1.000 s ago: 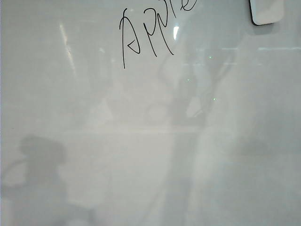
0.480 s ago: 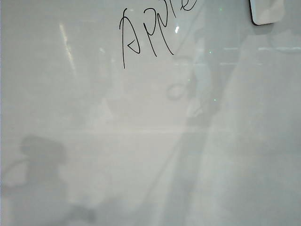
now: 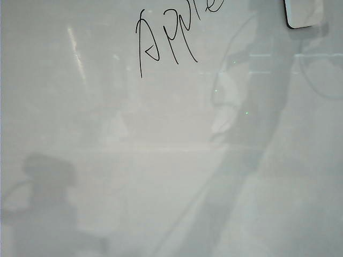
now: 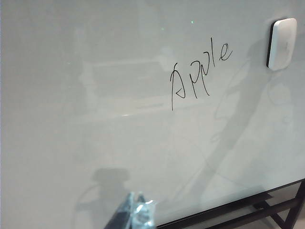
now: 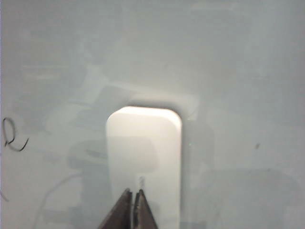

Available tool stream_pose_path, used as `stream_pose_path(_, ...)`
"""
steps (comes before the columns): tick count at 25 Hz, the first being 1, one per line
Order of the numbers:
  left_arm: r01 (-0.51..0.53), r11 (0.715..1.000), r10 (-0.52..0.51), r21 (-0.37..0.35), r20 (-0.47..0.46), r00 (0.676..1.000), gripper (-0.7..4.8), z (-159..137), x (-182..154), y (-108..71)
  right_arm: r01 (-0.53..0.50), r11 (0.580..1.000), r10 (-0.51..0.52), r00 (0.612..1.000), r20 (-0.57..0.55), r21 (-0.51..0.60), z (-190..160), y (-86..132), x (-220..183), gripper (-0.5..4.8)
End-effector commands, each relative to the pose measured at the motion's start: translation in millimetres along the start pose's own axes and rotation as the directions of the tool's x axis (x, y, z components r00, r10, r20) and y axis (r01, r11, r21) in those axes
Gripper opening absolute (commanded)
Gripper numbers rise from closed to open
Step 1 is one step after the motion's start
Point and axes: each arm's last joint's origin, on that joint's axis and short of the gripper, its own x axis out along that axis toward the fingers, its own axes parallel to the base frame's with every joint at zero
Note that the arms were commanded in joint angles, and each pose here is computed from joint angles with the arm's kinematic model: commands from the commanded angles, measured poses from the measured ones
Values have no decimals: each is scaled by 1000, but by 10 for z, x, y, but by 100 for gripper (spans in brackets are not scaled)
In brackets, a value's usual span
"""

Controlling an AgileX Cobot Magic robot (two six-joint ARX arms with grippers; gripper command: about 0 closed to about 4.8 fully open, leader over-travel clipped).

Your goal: Grab the whiteboard eraser that is attached to the surface of the whiteboard and use it to clean the writing on the whiteboard.

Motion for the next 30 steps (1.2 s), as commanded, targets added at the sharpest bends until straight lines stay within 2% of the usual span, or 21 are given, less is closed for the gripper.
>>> stream_pose_path(1,5,1000,-5,3,7,1000,-5,12,-3,-1,3,1000,-3,999,53,-9,5,16,-55,124)
stream_pose_path(4,5,1000,-5,3,7,1000,-5,12,-3,-1,-1,1000,1,999,33,-3,-57,25,-54,218)
stream_pose_path(9,4,1000,-4,3,7,1000,-5,12,-3,-1,-3,1000,3,1000,13,3,-133,29,-31,231)
stream_pose_path(10,5,1000,-5,3,7,1000,-5,12,-3,-1,-3,1000,3,1000,10,4,-147,28,-22,257)
stream_pose_path(13,5,1000,-5,3,7,1000,-5,12,-3,-1,26,1000,-26,1000,-5,7,-178,12,20,378)
stream_pose_path(18,5,1000,-5,3,7,1000,-5,12,-3,-1,75,997,-75,997,-27,6,-230,36,137,392)
stream_pose_path(21,5,1000,-5,3,7,1000,-5,12,-3,-1,82,996,-83,996,-24,-29,-243,108,219,428)
stream_pose_path(23,5,1000,-5,3,7,1000,-5,12,-3,-1,83,996,-83,996,-14,-42,-244,176,278,432)
stream_pose_path(25,5,1000,-5,3,7,1000,-5,12,-3,-1,117,991,-118,993,-12,-64,-253,239,340,433)
stream_pose_path(28,5,1000,-5,3,7,1000,-5,12,-3,-1,162,983,-164,986,-20,-85,-279,310,418,470)
stream_pose_path(30,5,1000,-5,3,7,1000,-5,12,-3,-1,171,982,-174,984,-36,-86,-319,324,474,474)
